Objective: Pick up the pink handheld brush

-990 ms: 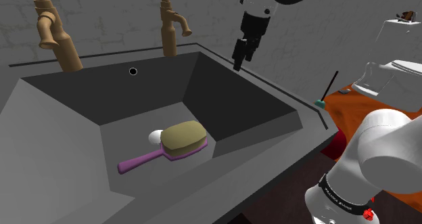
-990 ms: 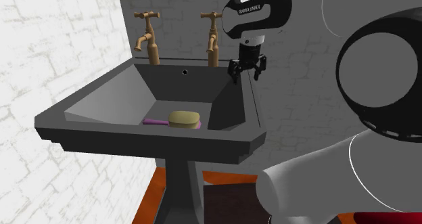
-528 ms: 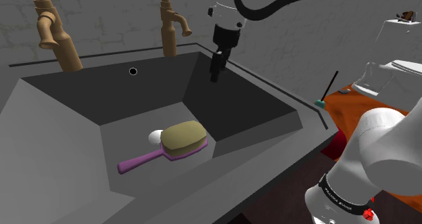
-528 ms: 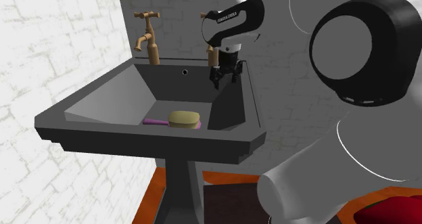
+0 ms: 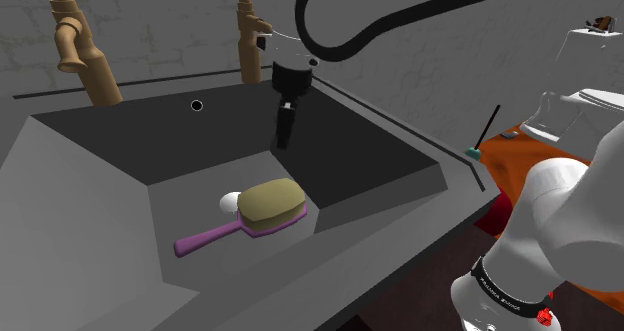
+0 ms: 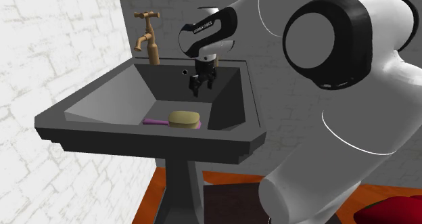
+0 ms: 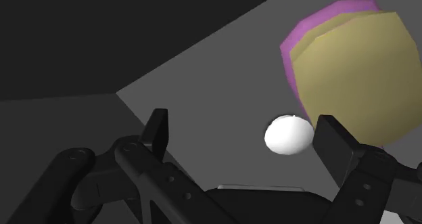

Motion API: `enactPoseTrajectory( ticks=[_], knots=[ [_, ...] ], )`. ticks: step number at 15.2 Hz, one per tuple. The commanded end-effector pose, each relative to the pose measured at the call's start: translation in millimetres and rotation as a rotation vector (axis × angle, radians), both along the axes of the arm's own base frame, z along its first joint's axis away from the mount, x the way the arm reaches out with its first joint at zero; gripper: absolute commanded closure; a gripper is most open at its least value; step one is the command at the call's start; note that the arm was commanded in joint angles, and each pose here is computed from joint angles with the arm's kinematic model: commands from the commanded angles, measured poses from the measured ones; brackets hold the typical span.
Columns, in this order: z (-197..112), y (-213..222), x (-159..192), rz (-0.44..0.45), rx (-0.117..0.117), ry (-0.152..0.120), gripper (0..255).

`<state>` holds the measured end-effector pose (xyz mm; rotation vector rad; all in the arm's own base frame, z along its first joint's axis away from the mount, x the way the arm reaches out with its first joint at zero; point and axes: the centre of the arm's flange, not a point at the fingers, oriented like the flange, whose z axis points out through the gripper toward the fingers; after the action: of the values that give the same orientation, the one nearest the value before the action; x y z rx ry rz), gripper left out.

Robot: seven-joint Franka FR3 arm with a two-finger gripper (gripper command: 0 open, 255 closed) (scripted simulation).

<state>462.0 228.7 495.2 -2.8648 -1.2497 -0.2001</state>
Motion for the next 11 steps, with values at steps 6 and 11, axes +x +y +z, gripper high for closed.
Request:
enactPoseTrajectory(
  ticks=[6,11],
  knots=[
    [-33,80,-11,0.265,0.002,0.010,0],
    [-56,136,-30,0.453,0.003,0.018,0]
  ],
)
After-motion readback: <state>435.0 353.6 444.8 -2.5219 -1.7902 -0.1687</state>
